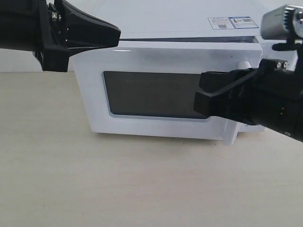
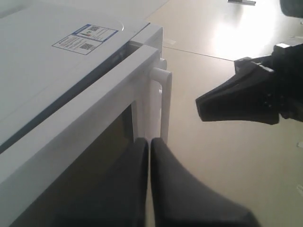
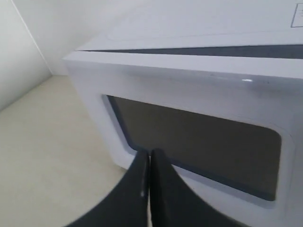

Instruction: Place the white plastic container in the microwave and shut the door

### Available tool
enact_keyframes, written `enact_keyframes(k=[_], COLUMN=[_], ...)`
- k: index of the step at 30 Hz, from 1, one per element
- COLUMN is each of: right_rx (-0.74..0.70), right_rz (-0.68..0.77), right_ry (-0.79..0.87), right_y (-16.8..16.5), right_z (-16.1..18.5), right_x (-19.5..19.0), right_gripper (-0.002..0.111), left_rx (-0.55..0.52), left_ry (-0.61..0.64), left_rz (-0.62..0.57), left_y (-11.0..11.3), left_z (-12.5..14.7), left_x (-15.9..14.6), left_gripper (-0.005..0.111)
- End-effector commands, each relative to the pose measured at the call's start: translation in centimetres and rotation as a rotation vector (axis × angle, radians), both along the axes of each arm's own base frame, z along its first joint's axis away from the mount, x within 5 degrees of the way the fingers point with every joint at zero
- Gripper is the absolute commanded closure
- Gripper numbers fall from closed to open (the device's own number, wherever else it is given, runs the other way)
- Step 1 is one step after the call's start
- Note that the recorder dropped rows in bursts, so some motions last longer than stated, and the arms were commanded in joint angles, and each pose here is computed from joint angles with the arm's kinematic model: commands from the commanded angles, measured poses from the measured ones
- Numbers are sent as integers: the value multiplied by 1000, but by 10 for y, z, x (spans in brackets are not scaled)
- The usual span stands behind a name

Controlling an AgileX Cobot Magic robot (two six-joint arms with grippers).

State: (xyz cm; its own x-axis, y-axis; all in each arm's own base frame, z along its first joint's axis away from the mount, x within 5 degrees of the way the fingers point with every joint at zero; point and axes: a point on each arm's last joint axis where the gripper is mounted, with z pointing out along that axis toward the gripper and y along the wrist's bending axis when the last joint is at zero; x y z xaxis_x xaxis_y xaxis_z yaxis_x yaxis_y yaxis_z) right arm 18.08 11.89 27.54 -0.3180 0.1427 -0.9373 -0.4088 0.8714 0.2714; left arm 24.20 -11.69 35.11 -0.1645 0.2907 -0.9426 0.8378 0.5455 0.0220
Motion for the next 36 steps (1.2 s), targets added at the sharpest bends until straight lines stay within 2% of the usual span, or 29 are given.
enact_keyframes(k=[1,7,13,15,17,20,26,36], right_rx=[-88,-185,-204,-187,-106,-21,-23,-50], right_rz=[-33,-46,-172,-183,-177,-88,-171,-287], right_ry=[31,134,44,4,-6,-80,-39,-143], right_y=[2,6,-4,-4,-2,8,8,8], right_z=[-1,-23,-16,-13,-11,-3,-18,-30], right_x=[10,18,25,26,27,26,37,55], right_gripper=[108,109,109,109,109,109,109,109], left_rx=[-5,-5,-5,-5,-6,-6,-6,-6], left_ry=[-7,-7,-7,-7,-6,-6,-6,-6], left_rz=[-3,-3,-3,-3,-5,-5,-5,-5], left_y=[-1,-1,-1,-1,-1,-1,-1,-1], left_z=[3,3,3,3,3,3,3,3], left_x=[-1,-1,-1,-1,-2,-2,-2,-2], left_gripper=[103,103,103,103,103,103,103,103])
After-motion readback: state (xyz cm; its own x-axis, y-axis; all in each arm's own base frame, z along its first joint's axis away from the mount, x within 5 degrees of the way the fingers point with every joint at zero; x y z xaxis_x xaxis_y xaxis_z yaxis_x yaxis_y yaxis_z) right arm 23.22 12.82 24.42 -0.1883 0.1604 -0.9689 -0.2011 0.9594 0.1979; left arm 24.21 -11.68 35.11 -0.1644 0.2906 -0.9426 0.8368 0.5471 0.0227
